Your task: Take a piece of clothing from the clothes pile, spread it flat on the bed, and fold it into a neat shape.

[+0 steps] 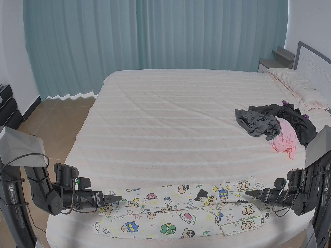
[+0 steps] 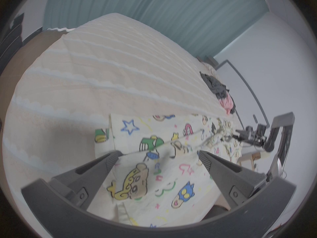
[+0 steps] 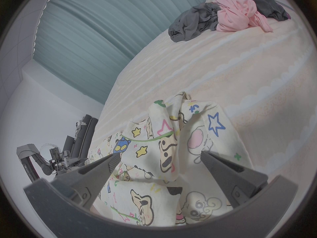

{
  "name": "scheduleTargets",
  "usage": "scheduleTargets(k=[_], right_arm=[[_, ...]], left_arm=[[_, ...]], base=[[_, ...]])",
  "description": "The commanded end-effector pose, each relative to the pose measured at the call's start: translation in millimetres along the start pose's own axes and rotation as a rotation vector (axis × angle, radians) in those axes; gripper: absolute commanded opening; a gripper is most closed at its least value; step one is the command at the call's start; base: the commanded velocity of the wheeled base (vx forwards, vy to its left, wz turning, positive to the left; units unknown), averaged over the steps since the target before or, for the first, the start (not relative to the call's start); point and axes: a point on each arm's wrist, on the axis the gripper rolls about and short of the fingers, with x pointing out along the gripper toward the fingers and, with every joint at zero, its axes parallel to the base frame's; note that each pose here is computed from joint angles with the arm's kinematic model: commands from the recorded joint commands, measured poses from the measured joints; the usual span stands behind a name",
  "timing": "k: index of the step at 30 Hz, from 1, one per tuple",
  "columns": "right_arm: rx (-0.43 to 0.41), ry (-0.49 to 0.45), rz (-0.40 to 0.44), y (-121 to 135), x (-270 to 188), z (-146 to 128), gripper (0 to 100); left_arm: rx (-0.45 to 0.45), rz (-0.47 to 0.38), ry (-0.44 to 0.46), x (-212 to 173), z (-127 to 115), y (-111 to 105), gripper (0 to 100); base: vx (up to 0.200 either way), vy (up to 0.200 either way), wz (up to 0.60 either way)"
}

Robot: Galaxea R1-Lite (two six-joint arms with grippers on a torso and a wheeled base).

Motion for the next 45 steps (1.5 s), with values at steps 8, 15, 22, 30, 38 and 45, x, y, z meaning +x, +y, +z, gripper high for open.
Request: scheduleTargets(k=[8,15,22,30,38,45], right_arm=[[-0.002,0.005,0.004,0.7,0.0,-1.6,100],[-0.002,0.008,0.002,0.8,-0.7,-2.5,100],[-0.002,0.009,0.003,1.1,-0.5,-2.7,100],[-0.003,0.008,0.004,0.6,0.5,-2.3,100],[-0.004,0.009,0.005,0.6,1.1,-2.4,100],[-0.005,0.010,0.004,0.4,1.3,-2.6,100]], left_arm=[[0.217,-0.025,0.096,-26.1,-39.8,-2.1,100],[0.261,-0.066,0.007,-36.5,-40.0,-2.4,100],[0.258,-0.062,-0.016,-25.6,-34.5,8.0,100],[0.264,0.024,-0.052,-24.2,-27.7,27.1,100],[0.173,-0.027,-0.095,-4.7,-9.7,20.9,100],[0.165,-0.051,-0.058,1.3,-14.8,12.0,100]], base=[[0.000,0.000,0.00],[0.000,0.000,0.00],[0.000,0.000,0.00],[0.000,0.000,0.00],[0.000,0.000,0.00],[0.000,0.000,0.00]])
